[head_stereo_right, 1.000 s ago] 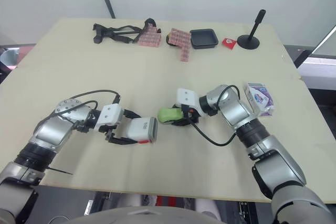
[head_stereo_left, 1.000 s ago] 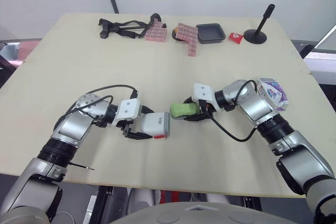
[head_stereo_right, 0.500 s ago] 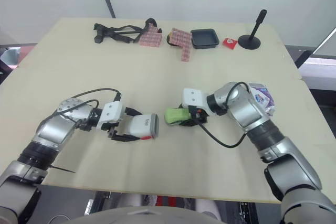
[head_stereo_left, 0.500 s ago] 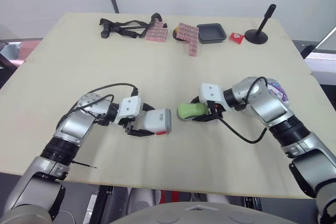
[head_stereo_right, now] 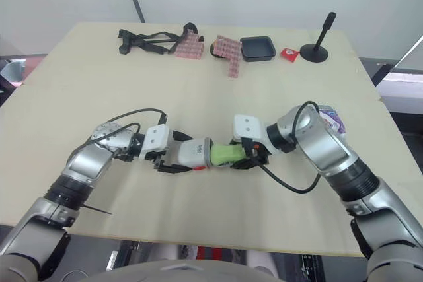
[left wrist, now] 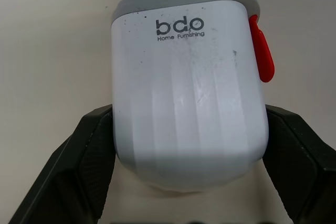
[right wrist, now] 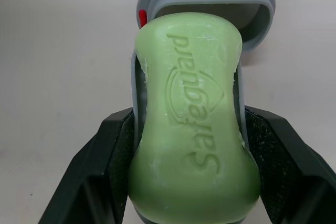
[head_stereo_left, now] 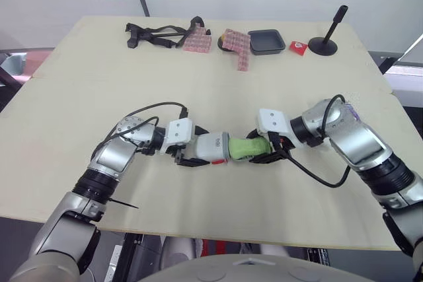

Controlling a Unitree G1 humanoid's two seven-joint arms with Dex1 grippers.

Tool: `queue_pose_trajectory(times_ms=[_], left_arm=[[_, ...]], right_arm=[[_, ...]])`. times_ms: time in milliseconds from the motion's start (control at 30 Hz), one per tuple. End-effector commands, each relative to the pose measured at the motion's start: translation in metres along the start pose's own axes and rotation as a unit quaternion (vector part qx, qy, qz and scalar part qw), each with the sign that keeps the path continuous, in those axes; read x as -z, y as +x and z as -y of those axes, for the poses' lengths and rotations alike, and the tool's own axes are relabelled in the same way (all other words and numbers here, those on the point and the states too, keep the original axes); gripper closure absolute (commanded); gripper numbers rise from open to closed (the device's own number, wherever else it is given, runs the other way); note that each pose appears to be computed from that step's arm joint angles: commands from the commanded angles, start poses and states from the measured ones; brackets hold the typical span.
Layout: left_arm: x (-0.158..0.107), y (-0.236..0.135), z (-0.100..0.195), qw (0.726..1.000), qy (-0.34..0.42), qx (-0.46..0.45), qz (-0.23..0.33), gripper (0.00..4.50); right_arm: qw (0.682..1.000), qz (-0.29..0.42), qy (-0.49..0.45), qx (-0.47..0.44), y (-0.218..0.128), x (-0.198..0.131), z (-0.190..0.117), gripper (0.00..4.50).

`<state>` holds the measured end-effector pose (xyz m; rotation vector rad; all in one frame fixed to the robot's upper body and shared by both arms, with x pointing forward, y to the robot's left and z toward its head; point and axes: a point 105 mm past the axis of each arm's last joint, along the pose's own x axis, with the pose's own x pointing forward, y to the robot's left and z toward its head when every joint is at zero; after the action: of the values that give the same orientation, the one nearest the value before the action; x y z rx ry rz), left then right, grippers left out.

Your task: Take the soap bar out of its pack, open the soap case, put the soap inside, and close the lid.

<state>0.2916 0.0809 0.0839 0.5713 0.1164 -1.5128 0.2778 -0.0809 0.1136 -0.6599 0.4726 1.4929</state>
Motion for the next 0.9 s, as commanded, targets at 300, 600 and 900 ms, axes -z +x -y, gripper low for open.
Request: queue_pose_trajectory(times_ms=[300,600,900], left_arm=[[-0.011,0.000,-0.003,1.000,0.026,-0.005,0.012,1.03],[-0.019,0.011,-0.003,0.999,0.032,-0.008,0.027,1.03],[-0.022,0.019,-0.002,0.999,0.030,-0.011,0.038,1.03]], right_arm=[[1.000,-0.003,-0.016,0.007,0.002,-0.011,0.004,1.92],[0.999,-0.020,-0.022,0.011,0.011,-0.027,0.008,1.92],[0.998,-0.042,-0.044,0.029,0.011,-0.037,0.007,1.92]])
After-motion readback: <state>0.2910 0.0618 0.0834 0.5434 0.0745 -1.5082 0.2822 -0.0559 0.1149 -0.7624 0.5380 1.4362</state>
